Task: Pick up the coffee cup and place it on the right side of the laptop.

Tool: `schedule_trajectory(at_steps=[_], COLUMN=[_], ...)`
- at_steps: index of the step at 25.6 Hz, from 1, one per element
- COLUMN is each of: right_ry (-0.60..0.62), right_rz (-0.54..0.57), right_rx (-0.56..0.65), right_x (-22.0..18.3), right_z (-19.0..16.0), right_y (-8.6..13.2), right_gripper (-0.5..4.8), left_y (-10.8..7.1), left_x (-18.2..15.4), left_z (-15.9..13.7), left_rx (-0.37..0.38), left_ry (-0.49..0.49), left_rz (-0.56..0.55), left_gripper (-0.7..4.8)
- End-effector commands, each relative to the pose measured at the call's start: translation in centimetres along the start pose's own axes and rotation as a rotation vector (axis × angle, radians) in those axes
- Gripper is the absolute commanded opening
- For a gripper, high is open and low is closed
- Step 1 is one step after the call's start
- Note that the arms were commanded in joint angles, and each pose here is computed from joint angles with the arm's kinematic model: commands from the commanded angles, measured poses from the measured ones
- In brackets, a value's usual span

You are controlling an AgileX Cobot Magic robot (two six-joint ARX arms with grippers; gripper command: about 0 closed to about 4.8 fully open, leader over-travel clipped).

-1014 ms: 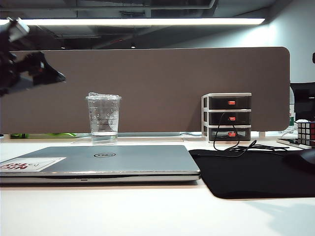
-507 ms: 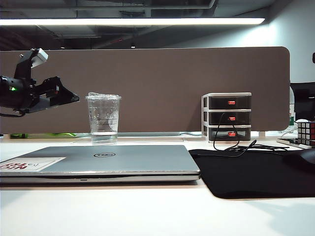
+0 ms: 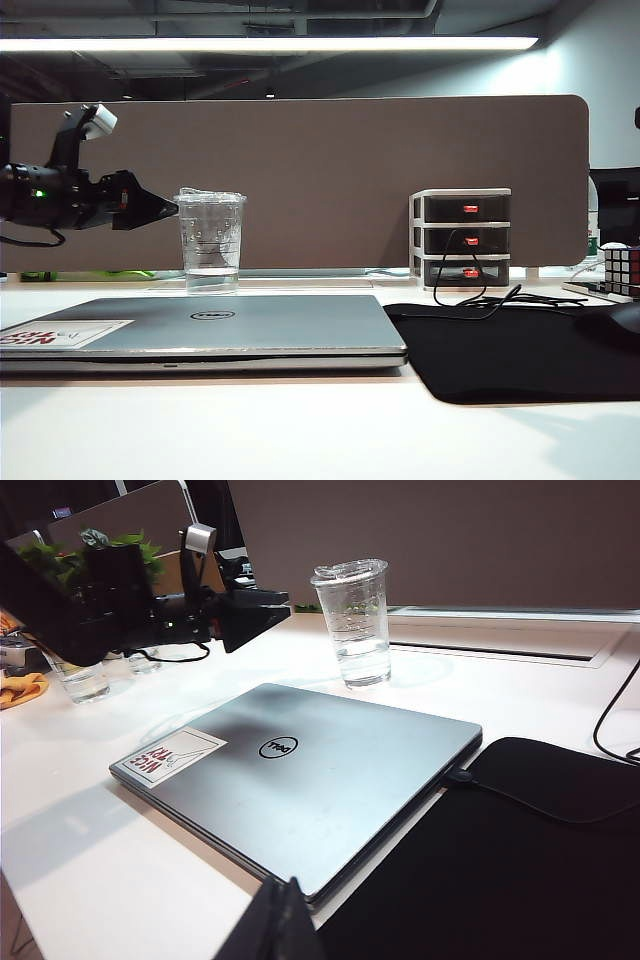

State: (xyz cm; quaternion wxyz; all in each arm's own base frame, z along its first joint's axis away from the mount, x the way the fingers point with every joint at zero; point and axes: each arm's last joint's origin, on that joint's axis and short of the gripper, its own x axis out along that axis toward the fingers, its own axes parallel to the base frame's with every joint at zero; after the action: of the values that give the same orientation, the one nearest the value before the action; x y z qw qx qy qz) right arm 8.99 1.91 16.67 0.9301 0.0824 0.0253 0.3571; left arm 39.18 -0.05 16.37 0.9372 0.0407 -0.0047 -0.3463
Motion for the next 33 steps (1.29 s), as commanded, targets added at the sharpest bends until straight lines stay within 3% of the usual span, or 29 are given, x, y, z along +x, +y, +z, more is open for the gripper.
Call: schedule_trajectory(at_steps=[1,5,14,33], right_ry=[-0.008,-0.008,-0.007,-0.006], right_rz=[0.001,0.001,0.000,0.000], right_rx=[-0.011,-0.011,-0.010,-0.013], right_x=[0.0,0.0,0.0,0.0], right_z=[-0.1,-0.1,-0.1,-0.1], right_y=[0.0,0.0,0.0,0.0], right_gripper=[-0.01,-0.01,-0.01,-0.01], left_y=[0.8,2.6,4.8,3.4], left_x=[0.6,2.9,6.2,12.6], left_z=[-0.1,-1.3,-3.9,-4.9], left_rx=[-0.020,-0.040,-0.107,-0.062], left_ry=[-0.010,0.006,0.024,-0.020], left_rz=[-0.007,-0.066,-0.179,-0.237], left_gripper=[4.79,4.79,4.79,4.79])
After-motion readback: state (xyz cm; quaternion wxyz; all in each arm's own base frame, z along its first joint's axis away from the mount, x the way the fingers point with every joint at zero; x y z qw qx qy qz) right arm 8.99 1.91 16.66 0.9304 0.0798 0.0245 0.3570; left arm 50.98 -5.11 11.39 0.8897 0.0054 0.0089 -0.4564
